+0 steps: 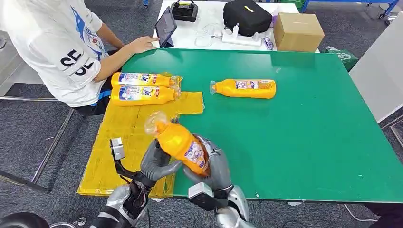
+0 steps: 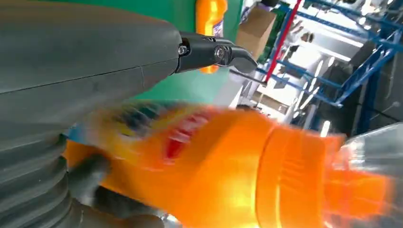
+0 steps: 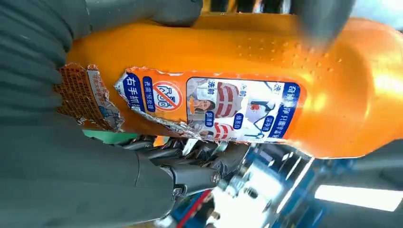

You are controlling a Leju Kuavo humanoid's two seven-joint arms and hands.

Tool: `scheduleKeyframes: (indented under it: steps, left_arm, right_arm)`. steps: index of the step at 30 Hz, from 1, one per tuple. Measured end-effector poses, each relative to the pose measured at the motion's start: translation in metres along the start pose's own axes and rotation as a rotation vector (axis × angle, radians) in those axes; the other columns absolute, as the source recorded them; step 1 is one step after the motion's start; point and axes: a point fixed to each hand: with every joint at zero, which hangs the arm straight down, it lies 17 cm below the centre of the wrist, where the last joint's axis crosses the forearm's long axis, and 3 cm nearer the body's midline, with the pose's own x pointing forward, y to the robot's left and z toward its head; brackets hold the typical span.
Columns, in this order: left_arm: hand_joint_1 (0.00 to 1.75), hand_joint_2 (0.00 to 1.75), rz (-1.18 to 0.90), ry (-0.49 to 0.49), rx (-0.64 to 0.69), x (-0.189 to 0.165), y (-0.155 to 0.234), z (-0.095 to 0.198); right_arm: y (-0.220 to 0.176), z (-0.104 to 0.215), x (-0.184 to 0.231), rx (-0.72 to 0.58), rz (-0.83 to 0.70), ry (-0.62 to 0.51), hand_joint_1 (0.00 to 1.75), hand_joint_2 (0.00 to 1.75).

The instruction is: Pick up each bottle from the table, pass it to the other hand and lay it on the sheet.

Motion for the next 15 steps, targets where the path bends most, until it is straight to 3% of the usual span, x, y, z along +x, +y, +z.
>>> scheduleKeyframes:
  steps: [8,15]
  left_arm:
    - [0.00,1.75,0.029,0.029,-0.002,-0.010,0.005,0.005]
    - [0.00,1.75,0.072,0.051,0.000,-0.014,0.016,0.016]
  right_arm:
    - [0.053,0.002,0.006,0.154,-0.027,-0.023,1.75,1.75]
    - [0.073,0.010,-0.005,0.215,-0.042,0.009,1.75,1.75]
